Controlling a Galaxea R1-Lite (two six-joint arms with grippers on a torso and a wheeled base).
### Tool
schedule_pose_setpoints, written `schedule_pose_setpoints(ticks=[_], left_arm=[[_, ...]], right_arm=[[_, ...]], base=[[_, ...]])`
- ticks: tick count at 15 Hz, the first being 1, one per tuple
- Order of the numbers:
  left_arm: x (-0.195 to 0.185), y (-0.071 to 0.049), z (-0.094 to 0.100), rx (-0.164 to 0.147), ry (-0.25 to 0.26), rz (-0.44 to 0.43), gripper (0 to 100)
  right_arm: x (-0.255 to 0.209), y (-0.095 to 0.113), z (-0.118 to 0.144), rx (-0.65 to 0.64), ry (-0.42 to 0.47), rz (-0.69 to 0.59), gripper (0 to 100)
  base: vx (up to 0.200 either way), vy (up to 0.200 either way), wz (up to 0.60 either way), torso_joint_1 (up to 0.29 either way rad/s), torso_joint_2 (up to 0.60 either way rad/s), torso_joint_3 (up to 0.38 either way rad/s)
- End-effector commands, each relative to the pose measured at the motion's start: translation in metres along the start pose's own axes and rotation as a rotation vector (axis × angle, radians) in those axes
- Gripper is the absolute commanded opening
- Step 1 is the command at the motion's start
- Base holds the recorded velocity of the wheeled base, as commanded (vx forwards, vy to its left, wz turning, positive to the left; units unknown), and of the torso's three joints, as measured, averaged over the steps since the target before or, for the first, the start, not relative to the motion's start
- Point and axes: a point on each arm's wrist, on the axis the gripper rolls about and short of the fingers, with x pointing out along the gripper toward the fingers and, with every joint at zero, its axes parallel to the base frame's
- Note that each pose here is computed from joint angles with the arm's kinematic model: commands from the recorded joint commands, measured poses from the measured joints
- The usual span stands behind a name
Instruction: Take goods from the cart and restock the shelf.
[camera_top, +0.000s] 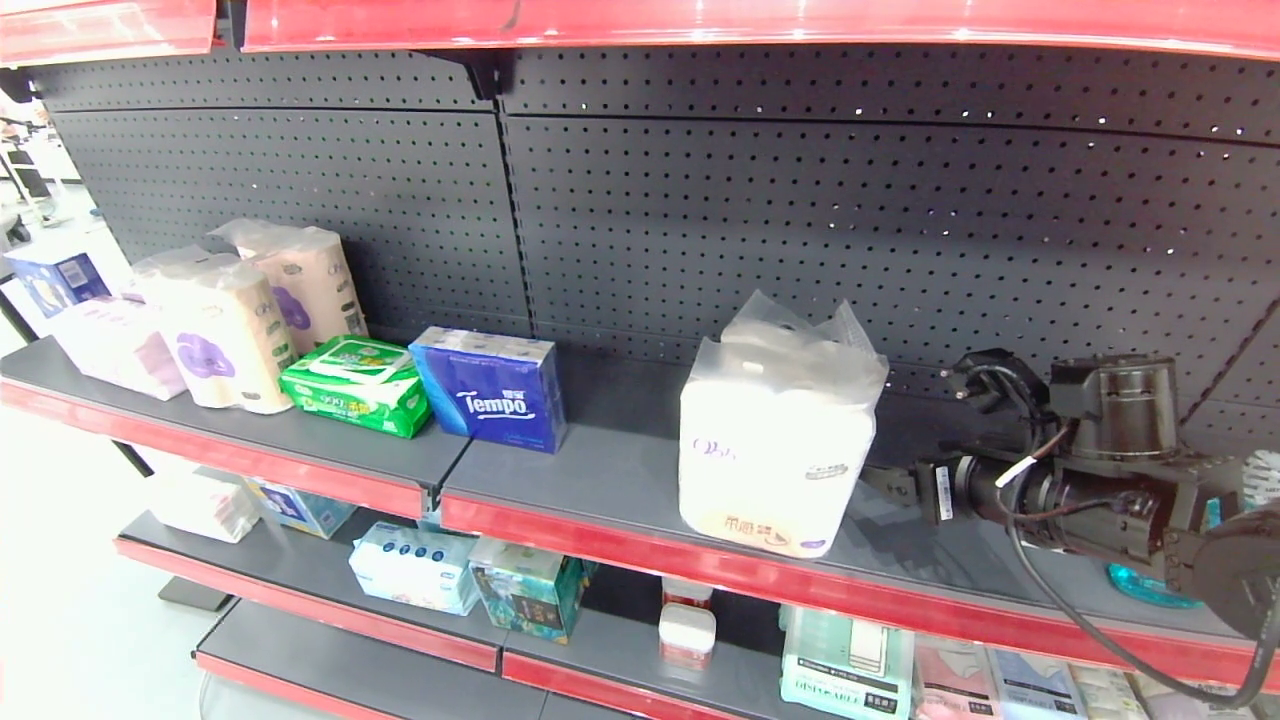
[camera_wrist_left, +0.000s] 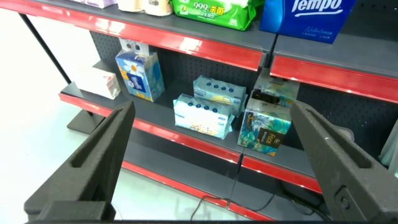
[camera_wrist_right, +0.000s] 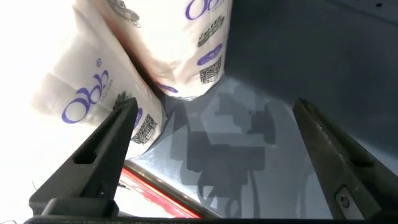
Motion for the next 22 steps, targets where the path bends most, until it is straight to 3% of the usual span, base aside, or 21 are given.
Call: schedule_pose_setpoints(ticks=[1,8,15,22], left_arm=[[0.0,0.0,0.0,0.0,0.001,0.0,100],[0.0,0.0,0.0,0.0,0.001,0.0,100],[0.0,0.0,0.0,0.0,0.001,0.002,100],[0.0,0.0,0.0,0.001,0.001,0.0,100]], right_arm=[[0.001,0.002,0.0,-0.001,0.003,0.006,100],[0.002,-0.001,-0.001,0.008,0.004,-0.005,100],[0.015,-0.035,0.0,0.036,0.021,-0.148,100],[0.037,-0.043,0.025,0.047,-0.052,-0.188,100]], base=[[0.0,0.0,0.0,0.0,0.0,0.0],[0.0,0.0,0.0,0.0,0.0,0.0],[0.0,0.0,0.0,0.0,0.0,0.0],[0.0,0.0,0.0,0.0,0.0,0.0]])
